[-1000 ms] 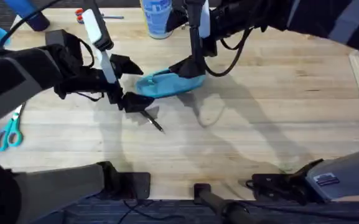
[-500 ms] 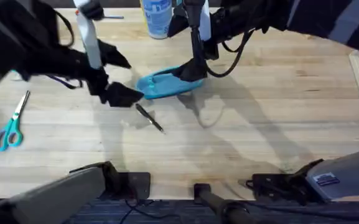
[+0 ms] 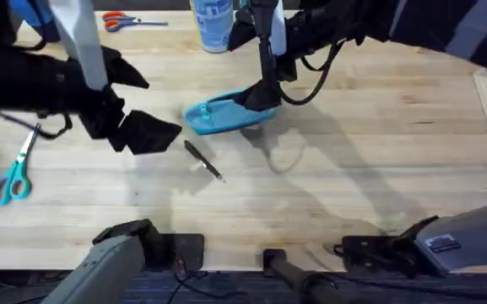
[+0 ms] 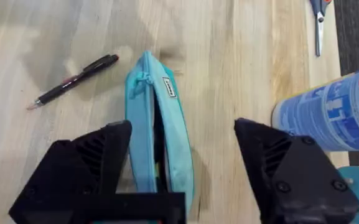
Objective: Unzip the bag, pick up the pens from the table one at a time and place them inside, then zip the bag closed.
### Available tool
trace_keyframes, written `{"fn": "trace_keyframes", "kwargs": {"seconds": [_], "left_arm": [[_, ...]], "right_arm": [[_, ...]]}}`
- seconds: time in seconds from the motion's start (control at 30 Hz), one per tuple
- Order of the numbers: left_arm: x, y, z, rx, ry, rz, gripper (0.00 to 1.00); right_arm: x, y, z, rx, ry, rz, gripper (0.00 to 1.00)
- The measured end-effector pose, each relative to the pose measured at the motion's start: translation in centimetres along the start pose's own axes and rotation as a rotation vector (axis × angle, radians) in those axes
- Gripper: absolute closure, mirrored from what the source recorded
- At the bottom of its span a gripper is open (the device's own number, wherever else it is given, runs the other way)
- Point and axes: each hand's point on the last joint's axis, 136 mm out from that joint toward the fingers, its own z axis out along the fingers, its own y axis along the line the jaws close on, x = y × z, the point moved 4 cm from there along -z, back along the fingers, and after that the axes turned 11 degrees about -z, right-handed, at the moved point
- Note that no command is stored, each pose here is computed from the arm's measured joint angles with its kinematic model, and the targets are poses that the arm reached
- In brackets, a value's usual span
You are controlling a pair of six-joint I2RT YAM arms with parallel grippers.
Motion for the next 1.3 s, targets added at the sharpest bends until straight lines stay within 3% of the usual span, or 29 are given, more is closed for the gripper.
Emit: {"fn": "trace_keyframes", "kwargs": {"seconds": [0.3,0.6,0.7,0.77,0.87,0.9,1.1,1.3], "left_arm": [[-0.1,-2.5,-2.3,-0.047,-0.069,-0.051,0.006],[-0.2,-2.7,-2.5,-0.044,-0.084,-0.064,0.007],[-0.2,-2.7,-2.5,-0.043,-0.085,-0.067,0.007],[-0.2,-2.7,-2.5,-0.043,-0.085,-0.068,0.006],[-0.2,-2.7,-2.5,-0.043,-0.085,-0.068,0.006],[-0.2,-2.7,-2.5,-0.043,-0.085,-0.068,0.006],[-0.2,-2.7,-2.5,-0.043,-0.085,-0.068,0.006],[-0.2,-2.7,-2.5,-0.043,-0.084,-0.068,0.006]], "right_arm": [[0.0,0.0,0.0,0.0,0.0,0.0,0.005],[0.0,0.0,0.0,0.0,0.0,0.001,0.03],[0.0,0.0,0.0,-0.001,0.0,0.002,0.247],[0.0,0.0,0.0,-0.001,0.0,0.002,0.472],[0.0,0.0,0.0,-0.001,0.0,0.005,0.897],[0.0,0.0,0.0,-0.002,0.001,0.009,0.951],[0.2,0.0,0.0,0.0,0.012,0.06,0.972],[0.6,-0.1,-1.3,-0.009,0.141,0.131,0.972]]}}
